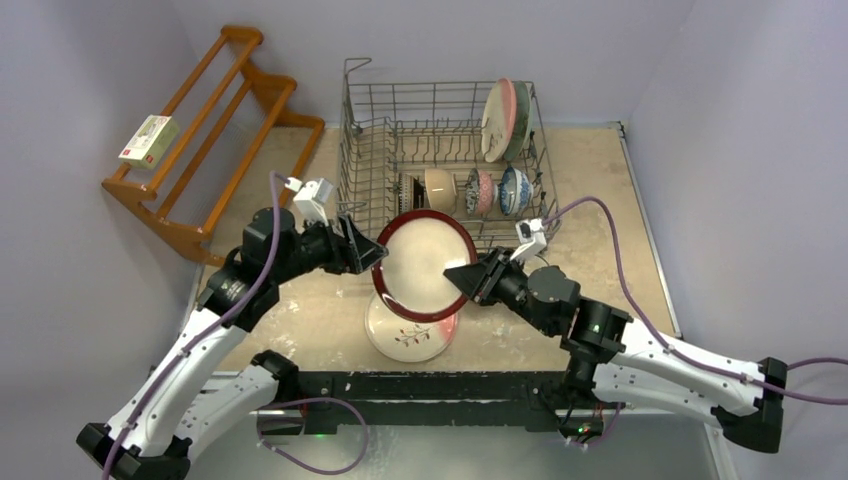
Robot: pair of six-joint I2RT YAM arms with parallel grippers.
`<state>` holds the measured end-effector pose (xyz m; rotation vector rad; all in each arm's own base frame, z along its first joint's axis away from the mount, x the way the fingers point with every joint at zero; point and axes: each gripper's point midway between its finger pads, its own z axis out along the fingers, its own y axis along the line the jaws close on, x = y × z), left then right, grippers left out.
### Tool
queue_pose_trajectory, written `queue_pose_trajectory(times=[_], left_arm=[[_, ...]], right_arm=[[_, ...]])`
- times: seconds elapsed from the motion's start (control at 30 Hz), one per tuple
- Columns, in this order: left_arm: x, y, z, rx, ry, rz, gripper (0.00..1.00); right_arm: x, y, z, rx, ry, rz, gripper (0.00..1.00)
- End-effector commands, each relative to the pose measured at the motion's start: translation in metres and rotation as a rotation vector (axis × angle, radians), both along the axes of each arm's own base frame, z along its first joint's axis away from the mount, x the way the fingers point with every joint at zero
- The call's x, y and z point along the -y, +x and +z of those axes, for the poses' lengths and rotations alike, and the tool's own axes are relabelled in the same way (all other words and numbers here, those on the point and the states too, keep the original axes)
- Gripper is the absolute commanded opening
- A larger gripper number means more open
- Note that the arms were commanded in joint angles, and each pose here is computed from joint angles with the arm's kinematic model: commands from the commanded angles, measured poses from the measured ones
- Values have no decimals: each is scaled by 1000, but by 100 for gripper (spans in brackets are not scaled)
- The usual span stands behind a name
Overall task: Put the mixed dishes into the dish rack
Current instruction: Pick up the plate at the center of the board.
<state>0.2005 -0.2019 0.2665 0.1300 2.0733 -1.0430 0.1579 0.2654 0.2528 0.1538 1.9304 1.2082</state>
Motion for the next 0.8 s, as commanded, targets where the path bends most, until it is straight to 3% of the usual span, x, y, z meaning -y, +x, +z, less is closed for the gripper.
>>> queue_pose_trajectory(times=[0.0, 0.03, 0.13, 0.47, 0.77], left_arm=[[-30, 19, 16, 103, 127, 145, 76], [-34, 21, 17, 113, 140, 163, 83], [-46, 25, 14, 133, 188, 212, 88], [-58, 27, 10, 184, 222, 260, 88], [-60, 26, -8, 180, 257, 246, 88]], right_arm=[[3, 21, 121, 194, 242, -107, 0], [2, 25, 125, 206, 231, -124, 0], [-1, 38, 145, 258, 199, -170, 0], [-2, 100, 201, 423, 143, -270, 0], [18, 159, 223, 526, 27, -474, 0]])
